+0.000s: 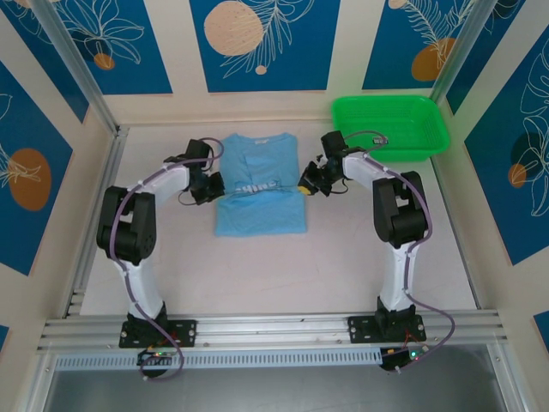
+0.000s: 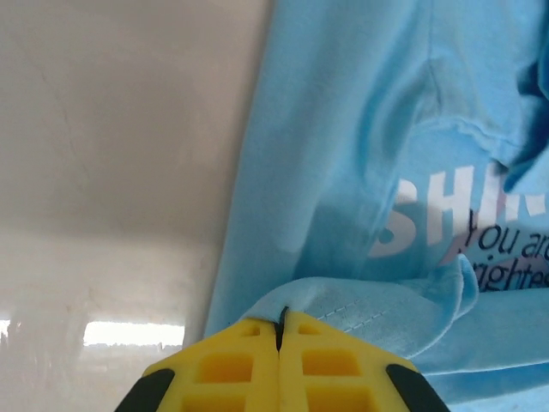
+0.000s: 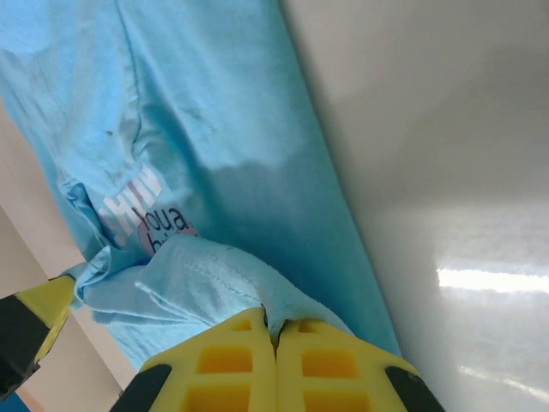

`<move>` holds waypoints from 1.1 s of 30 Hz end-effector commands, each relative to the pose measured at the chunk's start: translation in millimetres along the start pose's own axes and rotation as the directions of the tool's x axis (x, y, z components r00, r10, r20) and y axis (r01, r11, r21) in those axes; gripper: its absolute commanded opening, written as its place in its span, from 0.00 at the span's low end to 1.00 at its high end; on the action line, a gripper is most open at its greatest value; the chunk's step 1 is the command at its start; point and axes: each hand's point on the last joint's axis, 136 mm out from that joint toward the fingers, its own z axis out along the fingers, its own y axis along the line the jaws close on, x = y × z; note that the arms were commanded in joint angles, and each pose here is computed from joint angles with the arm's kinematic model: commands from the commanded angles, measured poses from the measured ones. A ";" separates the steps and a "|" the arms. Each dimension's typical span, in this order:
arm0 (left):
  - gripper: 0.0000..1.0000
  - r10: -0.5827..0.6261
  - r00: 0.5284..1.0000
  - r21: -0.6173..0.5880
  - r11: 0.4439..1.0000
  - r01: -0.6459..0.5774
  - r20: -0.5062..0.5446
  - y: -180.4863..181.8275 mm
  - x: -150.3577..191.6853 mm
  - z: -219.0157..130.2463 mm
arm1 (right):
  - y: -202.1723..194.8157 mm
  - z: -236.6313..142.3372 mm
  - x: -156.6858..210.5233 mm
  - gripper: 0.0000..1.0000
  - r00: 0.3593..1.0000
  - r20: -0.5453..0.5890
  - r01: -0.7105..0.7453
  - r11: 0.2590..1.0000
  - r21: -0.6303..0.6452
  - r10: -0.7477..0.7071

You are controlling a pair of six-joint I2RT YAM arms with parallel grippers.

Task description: Fold and stack the t-shirts

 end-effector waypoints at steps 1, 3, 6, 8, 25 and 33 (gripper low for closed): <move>0.06 -0.010 1.000 0.040 0.999 0.010 -0.002 -5.6 -17.3 -4.4 | 2.8 -1.4 -2.7 0.06 0.999 -0.041 -0.027 0.999 -0.026 0.026; 0.19 -0.011 1.000 0.043 0.999 0.011 0.010 -10.2 -27.7 -8.5 | 6.0 -2.4 -5.8 0.15 0.999 -0.041 -0.027 0.999 -0.032 0.026; 0.42 -0.013 1.000 0.039 0.999 0.013 0.018 -16.7 -39.2 -16.5 | 14.8 -10.5 -8.4 0.42 1.000 -0.028 -0.012 0.999 -0.045 0.011; 0.47 -0.013 0.998 0.057 0.998 0.010 0.058 -23.2 -46.3 -28.9 | 21.6 -21.9 -10.7 0.52 1.000 0.004 0.009 0.999 -0.050 -0.009; 0.28 0.223 0.967 0.166 0.956 -0.241 0.120 -69.7 80.0 -35.1 | 13.4 -4.0 106.9 0.24 0.985 -0.032 0.166 0.977 -0.135 -0.171; 0.29 0.285 0.959 -0.017 0.958 -0.285 -0.010 -15.2 107.7 29.7 | -23.3 40.9 120.4 0.23 0.983 -0.092 0.160 0.987 -0.007 -0.160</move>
